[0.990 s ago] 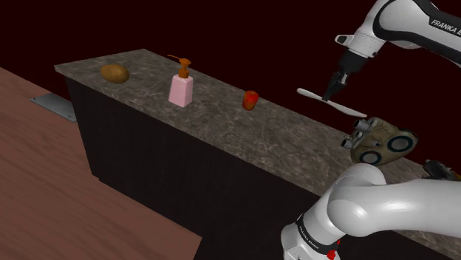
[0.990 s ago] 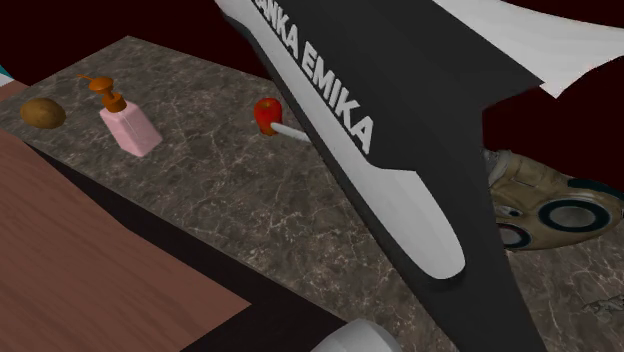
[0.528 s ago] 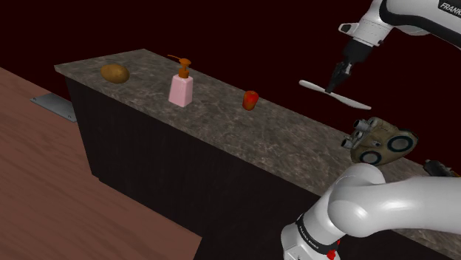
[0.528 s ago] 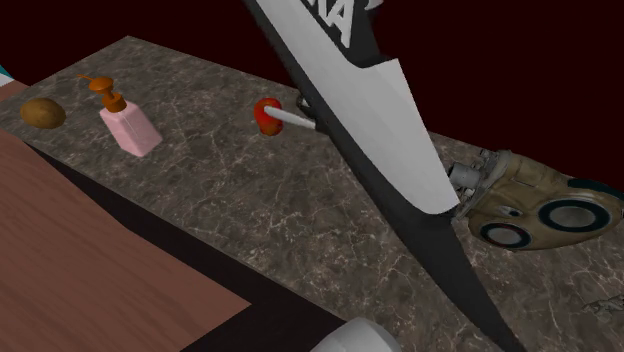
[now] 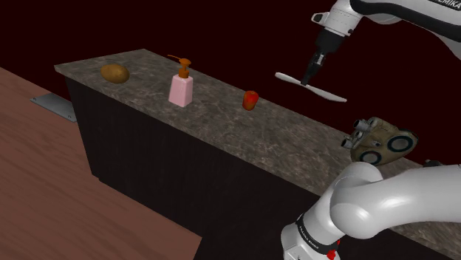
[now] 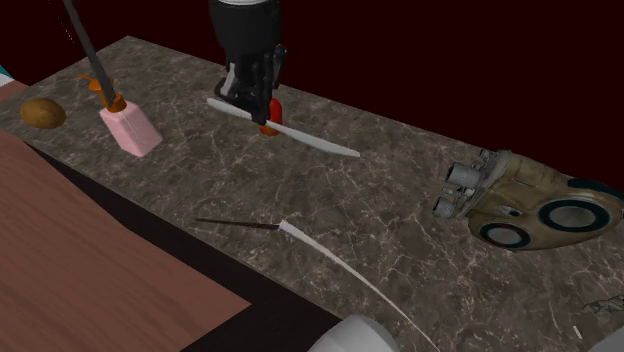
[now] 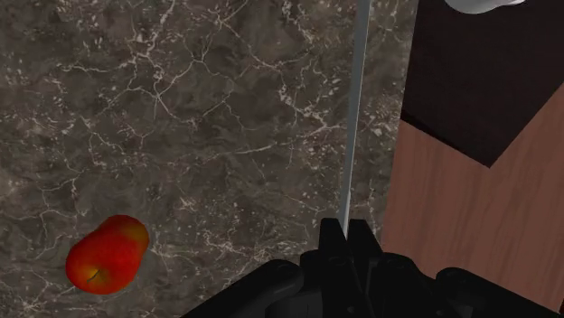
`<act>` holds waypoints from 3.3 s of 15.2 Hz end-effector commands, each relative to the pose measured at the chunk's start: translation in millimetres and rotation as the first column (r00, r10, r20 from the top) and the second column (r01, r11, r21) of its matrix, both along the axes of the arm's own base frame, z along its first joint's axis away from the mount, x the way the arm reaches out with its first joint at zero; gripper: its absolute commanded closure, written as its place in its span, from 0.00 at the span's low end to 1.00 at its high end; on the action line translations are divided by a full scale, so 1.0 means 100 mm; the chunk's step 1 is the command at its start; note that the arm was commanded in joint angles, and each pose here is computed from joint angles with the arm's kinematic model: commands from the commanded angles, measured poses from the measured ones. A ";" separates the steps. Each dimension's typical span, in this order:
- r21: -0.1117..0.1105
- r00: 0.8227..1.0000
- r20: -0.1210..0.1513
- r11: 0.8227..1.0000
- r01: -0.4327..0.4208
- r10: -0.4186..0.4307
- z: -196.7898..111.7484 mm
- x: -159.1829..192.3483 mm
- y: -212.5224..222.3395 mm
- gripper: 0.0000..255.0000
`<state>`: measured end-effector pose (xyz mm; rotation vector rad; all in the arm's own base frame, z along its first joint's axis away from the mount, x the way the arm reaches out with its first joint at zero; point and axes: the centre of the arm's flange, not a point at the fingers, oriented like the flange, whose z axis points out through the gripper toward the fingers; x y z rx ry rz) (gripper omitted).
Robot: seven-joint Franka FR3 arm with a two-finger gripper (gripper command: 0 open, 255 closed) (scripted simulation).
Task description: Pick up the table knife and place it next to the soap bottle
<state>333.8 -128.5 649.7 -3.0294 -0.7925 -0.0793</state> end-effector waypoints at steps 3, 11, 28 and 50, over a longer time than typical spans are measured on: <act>0.001 1.000 0.000 1.000 0.001 -0.001 0.00 0.40 0.37 1.00; 0.001 1.000 0.000 1.000 0.001 -0.001 0.00 1.15 1.10 1.00; 0.001 1.000 0.000 1.000 0.001 -0.001 -0.15 2.48 2.39 1.00; 0.001 1.000 0.000 1.000 0.001 -0.001 -1.32 2.48 2.39 1.00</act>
